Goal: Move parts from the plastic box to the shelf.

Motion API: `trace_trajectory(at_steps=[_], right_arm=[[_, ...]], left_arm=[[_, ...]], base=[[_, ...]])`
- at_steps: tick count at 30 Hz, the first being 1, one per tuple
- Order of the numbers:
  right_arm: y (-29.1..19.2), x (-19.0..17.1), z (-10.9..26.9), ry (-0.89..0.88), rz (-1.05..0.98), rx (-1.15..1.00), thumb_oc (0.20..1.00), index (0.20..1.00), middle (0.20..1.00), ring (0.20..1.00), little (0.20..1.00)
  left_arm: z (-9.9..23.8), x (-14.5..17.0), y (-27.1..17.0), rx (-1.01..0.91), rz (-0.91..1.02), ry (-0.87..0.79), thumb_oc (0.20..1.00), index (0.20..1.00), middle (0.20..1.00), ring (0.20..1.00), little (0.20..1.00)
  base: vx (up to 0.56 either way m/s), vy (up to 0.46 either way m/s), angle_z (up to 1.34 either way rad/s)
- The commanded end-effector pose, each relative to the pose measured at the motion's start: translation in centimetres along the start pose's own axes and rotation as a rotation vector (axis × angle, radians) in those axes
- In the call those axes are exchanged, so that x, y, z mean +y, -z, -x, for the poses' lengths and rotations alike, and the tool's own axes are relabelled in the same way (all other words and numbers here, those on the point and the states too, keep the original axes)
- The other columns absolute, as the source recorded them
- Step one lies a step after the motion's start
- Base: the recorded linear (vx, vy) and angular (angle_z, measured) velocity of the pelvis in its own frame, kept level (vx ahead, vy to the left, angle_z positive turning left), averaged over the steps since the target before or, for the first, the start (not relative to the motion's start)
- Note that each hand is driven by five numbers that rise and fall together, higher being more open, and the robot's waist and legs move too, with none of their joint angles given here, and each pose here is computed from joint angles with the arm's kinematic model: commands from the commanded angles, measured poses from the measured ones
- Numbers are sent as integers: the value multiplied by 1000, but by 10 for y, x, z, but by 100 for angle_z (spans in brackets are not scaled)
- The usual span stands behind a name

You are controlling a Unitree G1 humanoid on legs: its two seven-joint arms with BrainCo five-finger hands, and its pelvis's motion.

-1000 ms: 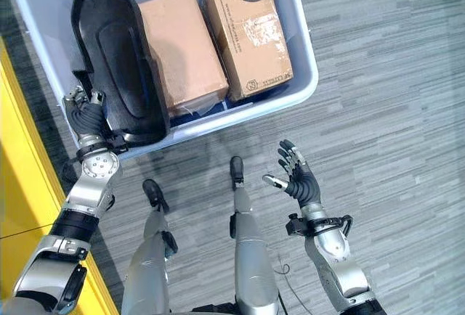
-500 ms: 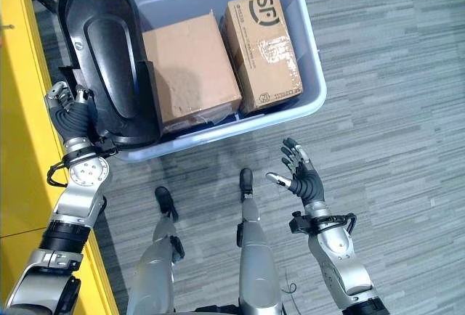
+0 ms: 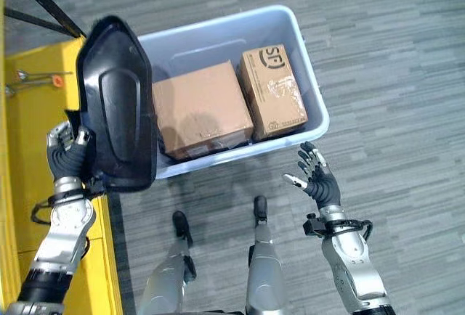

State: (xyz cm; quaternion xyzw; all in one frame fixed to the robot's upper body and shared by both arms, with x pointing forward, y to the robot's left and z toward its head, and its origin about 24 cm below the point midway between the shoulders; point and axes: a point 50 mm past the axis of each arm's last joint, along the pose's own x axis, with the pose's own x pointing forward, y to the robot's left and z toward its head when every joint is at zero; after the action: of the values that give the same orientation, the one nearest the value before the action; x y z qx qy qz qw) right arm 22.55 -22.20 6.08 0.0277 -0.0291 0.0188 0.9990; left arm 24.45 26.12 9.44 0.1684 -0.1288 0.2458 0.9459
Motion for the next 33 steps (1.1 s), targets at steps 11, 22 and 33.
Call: trace_trajectory(at_steps=[11, 22, 33], right_arm=[[6, -13, 16, -4, 16, 47, 1000, 1000, 1000, 1000, 1000], [-12, -23, 5, -48, 252, 3, 1000, 1000, 1000, 1000, 1000], [10, -42, 31, 130, 110, 82, 1000, 1000, 1000, 1000, 1000]], left_arm=[[26, 27, 2, 21, 97, 120, 200, 200, 200, 200, 200], [39, 12, 13, 93, 205, 153, 200, 200, 200, 200, 200], [42, -3, 9, 92, 241, 231, 200, 200, 200, 200, 200]], base=[[-30, -148, 10], [-211, -186, 57], [-39, 140, 106]])
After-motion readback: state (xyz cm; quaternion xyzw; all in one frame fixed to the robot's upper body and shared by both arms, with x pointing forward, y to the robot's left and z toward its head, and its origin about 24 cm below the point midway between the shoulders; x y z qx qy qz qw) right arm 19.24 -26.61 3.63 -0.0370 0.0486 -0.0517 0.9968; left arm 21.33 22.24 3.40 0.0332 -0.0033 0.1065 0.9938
